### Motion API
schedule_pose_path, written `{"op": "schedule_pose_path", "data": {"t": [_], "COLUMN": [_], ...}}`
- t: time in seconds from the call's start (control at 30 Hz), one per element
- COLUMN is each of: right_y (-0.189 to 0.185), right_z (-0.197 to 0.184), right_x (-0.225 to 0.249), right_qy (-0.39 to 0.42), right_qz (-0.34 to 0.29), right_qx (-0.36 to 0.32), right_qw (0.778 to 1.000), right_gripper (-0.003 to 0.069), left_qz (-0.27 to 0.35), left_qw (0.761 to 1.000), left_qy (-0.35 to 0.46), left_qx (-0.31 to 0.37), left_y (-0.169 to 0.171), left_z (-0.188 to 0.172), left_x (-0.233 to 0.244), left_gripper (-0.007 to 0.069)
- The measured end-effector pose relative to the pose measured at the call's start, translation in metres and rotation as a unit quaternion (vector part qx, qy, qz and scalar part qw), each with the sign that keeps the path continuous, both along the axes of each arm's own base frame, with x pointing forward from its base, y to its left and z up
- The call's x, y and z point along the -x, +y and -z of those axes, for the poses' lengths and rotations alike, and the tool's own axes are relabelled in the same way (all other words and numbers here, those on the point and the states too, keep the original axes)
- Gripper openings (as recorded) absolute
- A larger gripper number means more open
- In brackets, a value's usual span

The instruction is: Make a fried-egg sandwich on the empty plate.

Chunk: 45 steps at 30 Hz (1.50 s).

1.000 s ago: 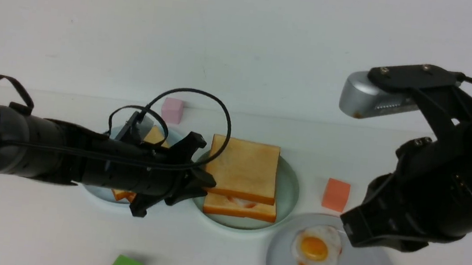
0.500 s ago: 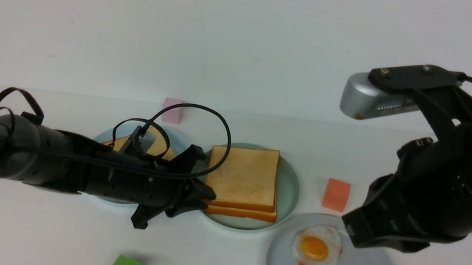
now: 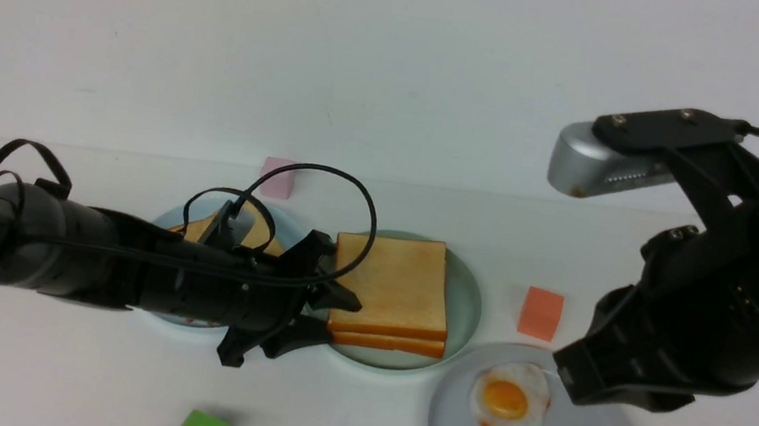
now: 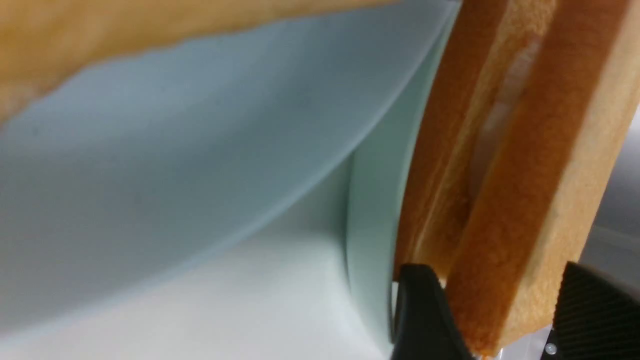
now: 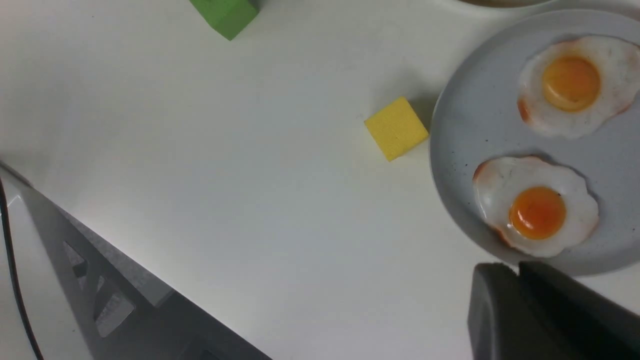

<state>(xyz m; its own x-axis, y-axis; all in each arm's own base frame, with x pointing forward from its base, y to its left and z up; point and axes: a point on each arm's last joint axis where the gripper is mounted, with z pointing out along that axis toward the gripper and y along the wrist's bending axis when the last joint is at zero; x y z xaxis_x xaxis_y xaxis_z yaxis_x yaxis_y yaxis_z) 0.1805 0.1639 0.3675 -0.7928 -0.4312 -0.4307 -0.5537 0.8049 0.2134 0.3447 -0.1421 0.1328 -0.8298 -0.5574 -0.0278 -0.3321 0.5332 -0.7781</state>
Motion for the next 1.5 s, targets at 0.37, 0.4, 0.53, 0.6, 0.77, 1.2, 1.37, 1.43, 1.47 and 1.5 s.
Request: {"op": "schedule_pose_path", "data": {"t": [0.37,0.4,0.53,0.6,0.77,1.2,1.37,1.43,1.47,1.5], "right_y": [-0.001,-0.001,-0.001,-0.001,-0.007,-0.061,-0.098,-0.110,-0.116,-0.120], "right_z": [0.001,0.001,0.001,0.001,0.003,-0.019,0.013,0.033,0.046,0.055], "right_x": [0.001,0.001,0.001,0.000,-0.001,0.039,0.082,0.098,0.107,0.112], "right_qy": [0.005,0.005,0.003,0.002,-0.003,-0.191,-0.304,-0.336,-0.351,-0.358], "right_qz": [-0.001,-0.001,-0.001,-0.001,0.002,0.088,0.081,0.077,0.076,0.076], "right_qx": [0.004,0.004,0.006,0.009,0.044,-0.034,-0.100,-0.128,-0.140,-0.149], "right_qw": [1.000,1.000,1.000,1.000,0.999,0.977,0.944,0.930,0.923,0.919], "right_gripper": [0.0095,0.0096,0.0101,0.0101,0.0101,-0.0011,-0.0011,-0.0011,-0.0011,-0.0011], "left_qz": [0.030,0.036,0.055,0.053,0.090,0.224,0.135,0.103,0.090,0.082], "left_qw": [0.985,0.984,0.971,0.970,0.966,0.913,0.914,0.915,0.913,0.912], "left_qy": [-0.129,-0.133,-0.151,-0.142,-0.109,-0.223,-0.232,-0.247,-0.261,-0.267], "left_qx": [-0.109,-0.117,-0.176,-0.189,-0.217,-0.256,-0.303,-0.303,-0.301,-0.299], "left_y": [0.029,0.031,0.084,0.105,0.129,0.055,0.087,0.100,0.107,0.111], "left_z": [-0.060,-0.061,-0.089,-0.099,-0.121,-0.205,-0.235,-0.239,-0.238,-0.236], "left_x": [0.003,0.003,0.011,0.019,0.048,0.148,0.215,0.246,0.266,0.279], "left_gripper": [0.0385,0.0385,0.0347,0.0310,0.0119,-0.0013,-0.0013,-0.0013,-0.0013,-0.0013]}}
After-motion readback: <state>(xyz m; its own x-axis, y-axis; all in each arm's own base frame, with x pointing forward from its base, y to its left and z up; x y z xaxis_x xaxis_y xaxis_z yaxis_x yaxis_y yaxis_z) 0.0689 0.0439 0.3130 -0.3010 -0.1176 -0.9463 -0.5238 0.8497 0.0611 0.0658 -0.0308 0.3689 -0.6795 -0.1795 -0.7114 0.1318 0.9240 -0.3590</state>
